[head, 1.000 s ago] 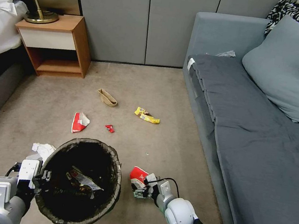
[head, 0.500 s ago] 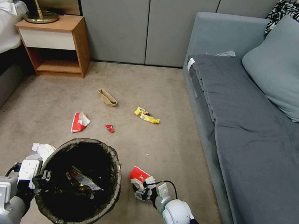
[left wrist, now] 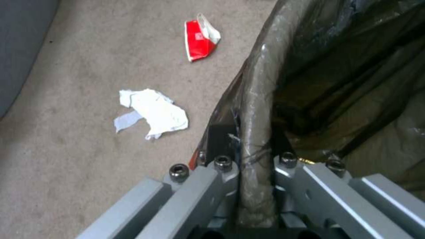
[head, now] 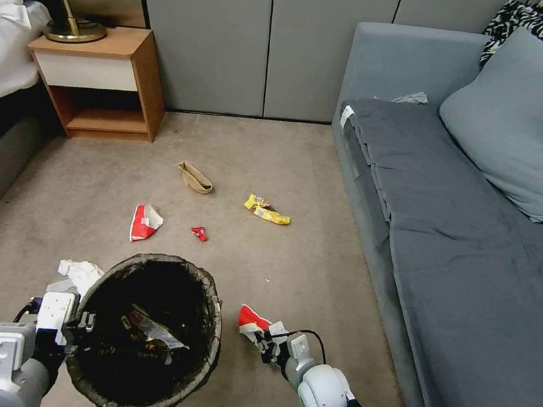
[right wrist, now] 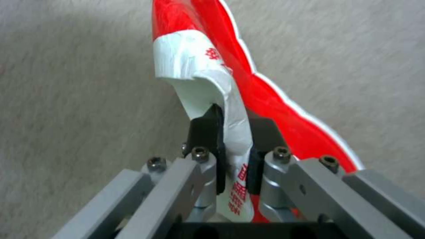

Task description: Pick up the trash bin, then pick up the garbage from the floor and place it into the trash bin.

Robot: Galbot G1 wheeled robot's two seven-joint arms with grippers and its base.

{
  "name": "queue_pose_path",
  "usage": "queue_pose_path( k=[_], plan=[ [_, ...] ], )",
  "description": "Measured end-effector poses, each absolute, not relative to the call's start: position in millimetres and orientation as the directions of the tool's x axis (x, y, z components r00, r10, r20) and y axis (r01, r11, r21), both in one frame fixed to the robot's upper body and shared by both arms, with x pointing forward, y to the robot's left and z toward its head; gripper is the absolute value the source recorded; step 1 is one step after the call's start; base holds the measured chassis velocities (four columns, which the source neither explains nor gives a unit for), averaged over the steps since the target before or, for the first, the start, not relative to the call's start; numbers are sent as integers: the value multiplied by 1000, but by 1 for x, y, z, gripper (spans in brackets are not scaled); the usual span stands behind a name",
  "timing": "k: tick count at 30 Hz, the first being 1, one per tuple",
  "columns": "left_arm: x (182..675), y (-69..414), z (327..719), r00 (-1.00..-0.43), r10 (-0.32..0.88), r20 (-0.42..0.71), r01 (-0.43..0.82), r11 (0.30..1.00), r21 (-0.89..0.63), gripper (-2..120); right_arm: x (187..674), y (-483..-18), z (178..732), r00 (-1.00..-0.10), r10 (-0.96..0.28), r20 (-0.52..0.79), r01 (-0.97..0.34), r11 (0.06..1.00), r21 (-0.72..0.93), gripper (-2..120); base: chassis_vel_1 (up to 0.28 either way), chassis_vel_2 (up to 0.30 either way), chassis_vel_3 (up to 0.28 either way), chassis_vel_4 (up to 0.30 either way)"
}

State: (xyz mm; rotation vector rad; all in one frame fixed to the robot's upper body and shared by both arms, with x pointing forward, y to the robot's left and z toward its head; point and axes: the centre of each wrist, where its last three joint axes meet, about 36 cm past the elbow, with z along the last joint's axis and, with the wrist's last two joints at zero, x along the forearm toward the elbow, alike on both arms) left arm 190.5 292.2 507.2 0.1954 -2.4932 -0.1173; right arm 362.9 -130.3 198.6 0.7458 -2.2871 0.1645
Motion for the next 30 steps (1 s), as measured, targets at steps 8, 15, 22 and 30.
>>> queue_pose_path(
  k=[8,15,22,30],
  plan=[
    [191,291,507,-793,-164,587,-107,986,130,0,369,-142,240,-674,-453,583,-522,851,58,6,0,0,0,0],
    [191,291,507,-794,-159,587,-102,986,128,0,377,-154,318,-772,-471,427,-503,863,44,6,0,0,0,0],
    [192,289,506,-793,-153,589,-97,987,126,0,375,-158,418,-812,-539,225,-527,842,114,6,0,0,0,0],
    [192,287,506,-791,-154,593,-95,987,130,0,351,-140,504,-724,-690,9,-674,709,207,6,0,0,0,0]
  ],
)
